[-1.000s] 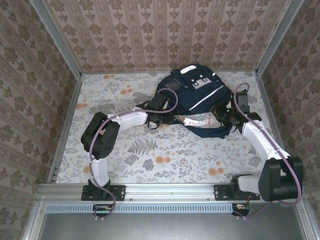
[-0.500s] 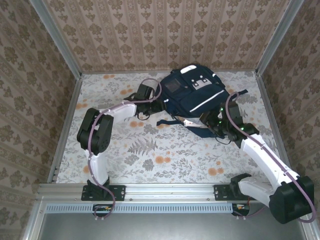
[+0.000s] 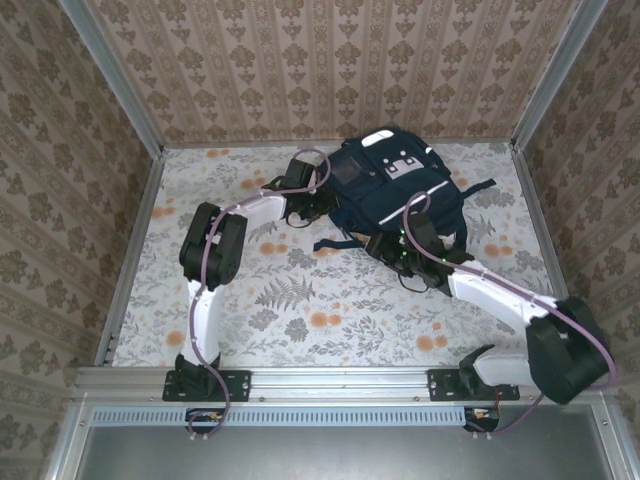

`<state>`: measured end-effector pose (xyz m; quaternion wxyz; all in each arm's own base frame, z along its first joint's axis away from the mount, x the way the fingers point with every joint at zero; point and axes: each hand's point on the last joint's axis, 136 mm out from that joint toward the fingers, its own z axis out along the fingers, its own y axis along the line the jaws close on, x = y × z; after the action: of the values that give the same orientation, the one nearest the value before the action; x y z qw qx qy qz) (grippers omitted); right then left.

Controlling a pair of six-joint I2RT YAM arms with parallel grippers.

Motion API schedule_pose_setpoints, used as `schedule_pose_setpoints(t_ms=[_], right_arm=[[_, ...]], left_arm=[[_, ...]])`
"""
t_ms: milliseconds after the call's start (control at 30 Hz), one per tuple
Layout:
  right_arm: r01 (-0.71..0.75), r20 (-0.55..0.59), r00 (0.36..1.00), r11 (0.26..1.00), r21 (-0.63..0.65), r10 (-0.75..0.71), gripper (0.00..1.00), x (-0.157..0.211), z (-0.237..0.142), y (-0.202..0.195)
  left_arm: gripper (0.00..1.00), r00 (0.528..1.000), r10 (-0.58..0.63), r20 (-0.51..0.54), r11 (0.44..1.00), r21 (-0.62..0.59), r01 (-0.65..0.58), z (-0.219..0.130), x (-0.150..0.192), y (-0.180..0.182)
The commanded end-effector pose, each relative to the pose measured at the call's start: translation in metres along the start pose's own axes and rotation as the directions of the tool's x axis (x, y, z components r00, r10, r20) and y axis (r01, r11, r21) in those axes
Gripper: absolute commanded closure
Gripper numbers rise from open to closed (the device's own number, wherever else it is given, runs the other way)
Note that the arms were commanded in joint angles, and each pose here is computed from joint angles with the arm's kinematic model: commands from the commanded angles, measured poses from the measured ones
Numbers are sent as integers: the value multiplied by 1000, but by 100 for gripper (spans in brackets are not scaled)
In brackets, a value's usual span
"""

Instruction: Pack the student bag

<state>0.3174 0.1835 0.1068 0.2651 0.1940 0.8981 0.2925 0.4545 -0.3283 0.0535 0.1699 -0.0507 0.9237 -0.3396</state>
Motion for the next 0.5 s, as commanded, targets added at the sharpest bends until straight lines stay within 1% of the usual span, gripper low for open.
schedule_pose_setpoints(t_ms=[0, 33, 233, 367, 467], right_arm=[[10, 49, 999, 999, -40, -8, 38, -20, 21, 20], [15, 44, 999, 1000, -25, -14, 37, -21, 26, 19], [61, 86, 994, 998, 16, -62, 35, -41, 43, 24], [48, 75, 996, 999, 19, -50, 35, -49, 54, 23], [37, 57, 998, 998, 43, -40, 35, -51, 63, 15]], left_arm=[[94, 1000, -18, 15, 1000, 3, 18, 1, -5, 0], [100, 1000, -21, 23, 1000, -2, 21, -1, -5, 2], [100, 997, -27, 72, 999, -17, 28, -25, 2, 5], [100, 996, -34, 84, 999, -21, 36, -40, 15, 7], [100, 996, -34, 85, 999, -21, 36, -50, 29, 4]])
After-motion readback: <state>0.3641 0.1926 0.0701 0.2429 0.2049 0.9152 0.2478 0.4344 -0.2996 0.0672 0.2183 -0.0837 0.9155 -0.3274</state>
